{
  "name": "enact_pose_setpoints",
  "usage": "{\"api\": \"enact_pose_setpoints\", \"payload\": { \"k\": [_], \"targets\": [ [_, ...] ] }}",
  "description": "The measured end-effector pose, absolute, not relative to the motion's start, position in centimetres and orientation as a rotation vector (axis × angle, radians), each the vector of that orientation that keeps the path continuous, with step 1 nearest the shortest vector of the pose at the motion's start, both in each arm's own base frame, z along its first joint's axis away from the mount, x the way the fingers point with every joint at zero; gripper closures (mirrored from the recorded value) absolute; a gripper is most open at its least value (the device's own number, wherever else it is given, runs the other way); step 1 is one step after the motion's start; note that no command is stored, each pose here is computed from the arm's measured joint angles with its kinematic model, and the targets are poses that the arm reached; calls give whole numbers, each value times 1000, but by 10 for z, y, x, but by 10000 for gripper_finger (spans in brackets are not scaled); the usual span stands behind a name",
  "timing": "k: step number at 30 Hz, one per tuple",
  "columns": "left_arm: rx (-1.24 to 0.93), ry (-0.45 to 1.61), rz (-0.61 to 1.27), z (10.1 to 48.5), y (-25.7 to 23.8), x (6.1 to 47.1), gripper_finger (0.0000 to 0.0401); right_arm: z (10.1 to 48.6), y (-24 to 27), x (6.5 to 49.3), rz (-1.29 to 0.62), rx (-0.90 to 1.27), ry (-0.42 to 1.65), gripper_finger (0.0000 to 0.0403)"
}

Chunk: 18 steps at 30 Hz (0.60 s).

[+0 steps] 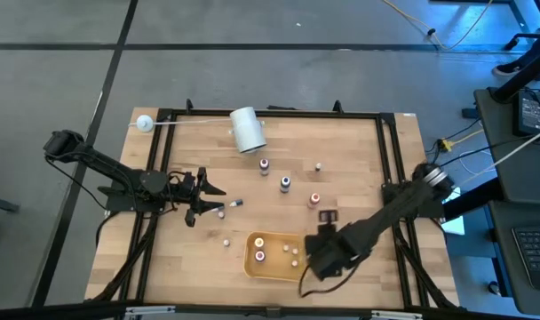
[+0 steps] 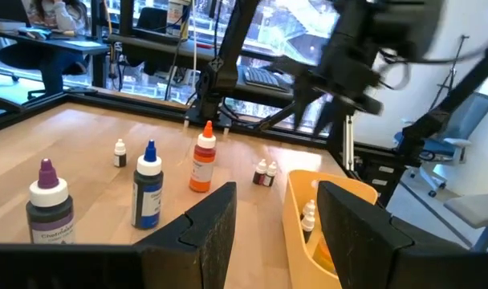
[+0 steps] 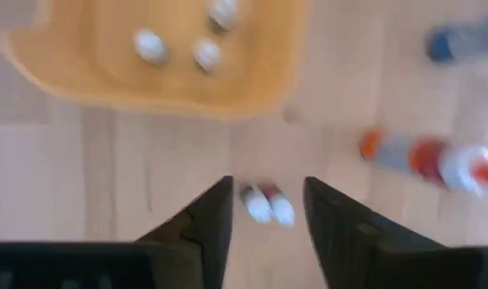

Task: Pick & Place food coloring
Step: Put the right small red food coloring bottle into the yellow bin

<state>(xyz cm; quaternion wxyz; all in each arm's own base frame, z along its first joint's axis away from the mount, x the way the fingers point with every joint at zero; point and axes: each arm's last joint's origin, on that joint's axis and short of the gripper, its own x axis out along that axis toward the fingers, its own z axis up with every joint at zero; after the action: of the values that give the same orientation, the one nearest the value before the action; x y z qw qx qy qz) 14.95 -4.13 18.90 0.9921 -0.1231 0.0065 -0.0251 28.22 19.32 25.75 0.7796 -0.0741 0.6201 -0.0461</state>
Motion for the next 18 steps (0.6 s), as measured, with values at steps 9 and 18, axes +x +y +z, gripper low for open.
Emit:
{"api": "enact_pose_setpoints", "payload": {
  "k": [9, 18],
  "targets": [
    [-247, 12, -50, 189, -41, 150, 230, 231, 141, 228, -239, 80, 1284, 249],
    [-246, 16, -50, 189, -41, 150, 230, 200, 126, 221, -145, 166, 1283, 246]
  ]
}}
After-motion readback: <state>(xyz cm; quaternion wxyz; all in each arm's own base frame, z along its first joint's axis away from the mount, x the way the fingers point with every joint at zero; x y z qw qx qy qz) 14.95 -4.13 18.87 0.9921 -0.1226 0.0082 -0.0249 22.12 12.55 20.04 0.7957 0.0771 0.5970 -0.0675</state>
